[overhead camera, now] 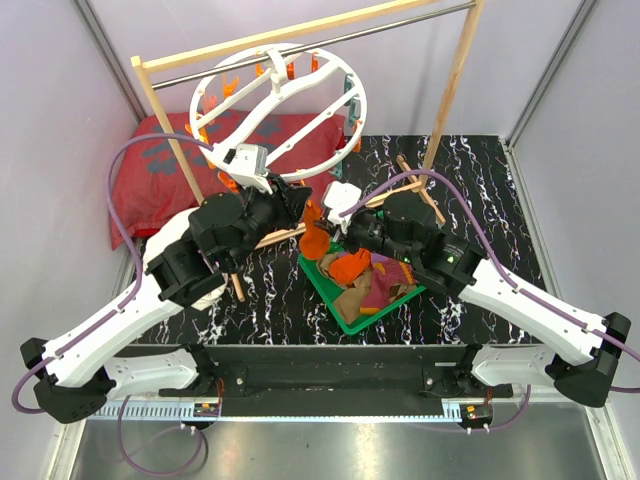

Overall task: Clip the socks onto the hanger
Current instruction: Clamp the sock onto the hanger.

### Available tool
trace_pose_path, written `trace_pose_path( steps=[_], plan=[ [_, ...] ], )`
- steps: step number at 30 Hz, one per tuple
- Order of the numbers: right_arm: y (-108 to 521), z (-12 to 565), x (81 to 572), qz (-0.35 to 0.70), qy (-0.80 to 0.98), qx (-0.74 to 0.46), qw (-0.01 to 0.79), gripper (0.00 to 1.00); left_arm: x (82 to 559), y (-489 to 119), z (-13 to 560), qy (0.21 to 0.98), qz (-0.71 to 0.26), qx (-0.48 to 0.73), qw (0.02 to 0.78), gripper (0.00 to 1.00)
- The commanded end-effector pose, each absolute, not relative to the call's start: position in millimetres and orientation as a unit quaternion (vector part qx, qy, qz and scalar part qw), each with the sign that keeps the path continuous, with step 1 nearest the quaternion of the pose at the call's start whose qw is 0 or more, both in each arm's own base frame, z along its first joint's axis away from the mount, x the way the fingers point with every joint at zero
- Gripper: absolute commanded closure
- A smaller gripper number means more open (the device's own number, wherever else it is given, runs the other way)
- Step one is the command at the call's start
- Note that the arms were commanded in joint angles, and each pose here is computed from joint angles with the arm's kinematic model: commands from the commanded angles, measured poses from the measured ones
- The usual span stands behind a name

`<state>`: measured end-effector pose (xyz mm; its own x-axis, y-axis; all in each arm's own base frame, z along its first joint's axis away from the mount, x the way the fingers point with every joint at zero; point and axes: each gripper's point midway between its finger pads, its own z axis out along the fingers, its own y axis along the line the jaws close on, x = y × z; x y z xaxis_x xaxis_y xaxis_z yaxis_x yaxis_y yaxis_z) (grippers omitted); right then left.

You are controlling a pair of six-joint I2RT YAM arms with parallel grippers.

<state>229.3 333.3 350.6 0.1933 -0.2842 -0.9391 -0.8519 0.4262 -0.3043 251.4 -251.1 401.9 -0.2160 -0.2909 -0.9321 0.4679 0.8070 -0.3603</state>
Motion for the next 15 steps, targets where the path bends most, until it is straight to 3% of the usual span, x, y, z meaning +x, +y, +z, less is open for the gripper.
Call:
trace_pose_path(
  steps=[1,15],
  plan=[
    [335.7,381.7,229.6,0.233,0.564,-0.468,0.640,1.00,250.2,-251.2,416.0,0.712,-0.315,0.056,0.625,1.00],
    [335.6,370.5,228.2,0.222,0.572,-0.473,0.632,1.00,249.9,-244.8,420.7,0.708,-0.318,0.037,0.629,1.00]
  ],
)
